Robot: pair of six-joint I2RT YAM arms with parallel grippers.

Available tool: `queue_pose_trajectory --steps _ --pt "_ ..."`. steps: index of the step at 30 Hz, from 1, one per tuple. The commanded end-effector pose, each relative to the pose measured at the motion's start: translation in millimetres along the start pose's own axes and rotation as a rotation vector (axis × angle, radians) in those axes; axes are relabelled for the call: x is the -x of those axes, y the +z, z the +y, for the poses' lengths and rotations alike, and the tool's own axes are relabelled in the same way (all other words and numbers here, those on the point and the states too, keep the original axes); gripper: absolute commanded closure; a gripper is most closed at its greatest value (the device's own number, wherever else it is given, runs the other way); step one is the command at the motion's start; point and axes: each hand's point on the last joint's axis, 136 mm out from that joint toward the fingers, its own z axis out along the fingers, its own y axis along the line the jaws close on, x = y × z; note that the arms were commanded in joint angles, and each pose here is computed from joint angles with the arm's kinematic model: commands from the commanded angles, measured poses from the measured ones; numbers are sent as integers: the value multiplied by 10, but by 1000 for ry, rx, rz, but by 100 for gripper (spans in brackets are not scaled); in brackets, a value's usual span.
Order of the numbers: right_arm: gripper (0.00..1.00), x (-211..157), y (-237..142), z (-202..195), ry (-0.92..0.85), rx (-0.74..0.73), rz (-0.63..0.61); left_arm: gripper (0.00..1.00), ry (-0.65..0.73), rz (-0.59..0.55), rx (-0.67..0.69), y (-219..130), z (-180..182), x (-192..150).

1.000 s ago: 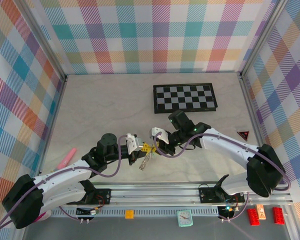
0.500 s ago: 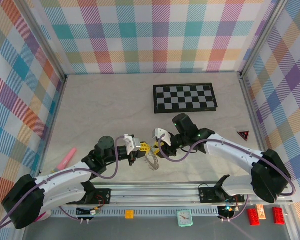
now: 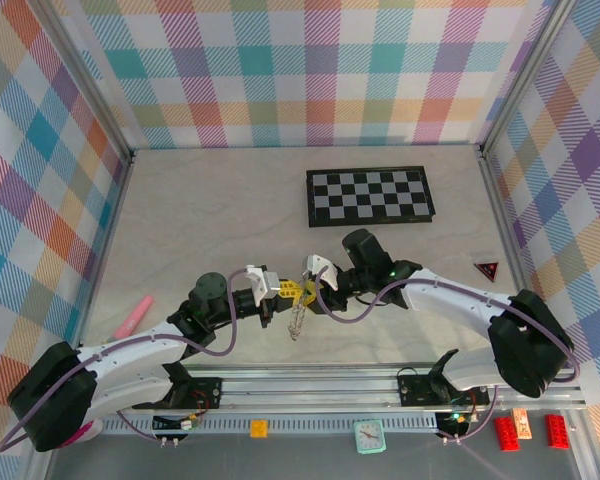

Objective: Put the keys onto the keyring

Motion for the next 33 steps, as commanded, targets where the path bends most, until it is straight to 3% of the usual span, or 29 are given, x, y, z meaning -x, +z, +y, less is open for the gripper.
queue_pose_trajectory --steps 1,12,24,25,28,31,33 --pt "71 42 0 46 -9 22 -32 100 32 -81 4 -11 -4 196" --pt "97 95 -247 -46 -68 -109 69 100 43 -6 4 -16 -6 102" --pt "100 379 -558 22 -141 -177 59 99 48 24 22 -49 9 64" --pt "100 401 -566 16 -144 -185 56 92 47 19 24 -53 10 76" --pt "100 465 -593 0 -157 -206 52 59 46 2 42 -74 29 116" --pt "100 548 -627 -11 -173 -228 43 43 48 -29 79 -128 63 180" --pt "100 607 -640 -12 -183 -232 36 38 49 -48 119 -180 109 245"
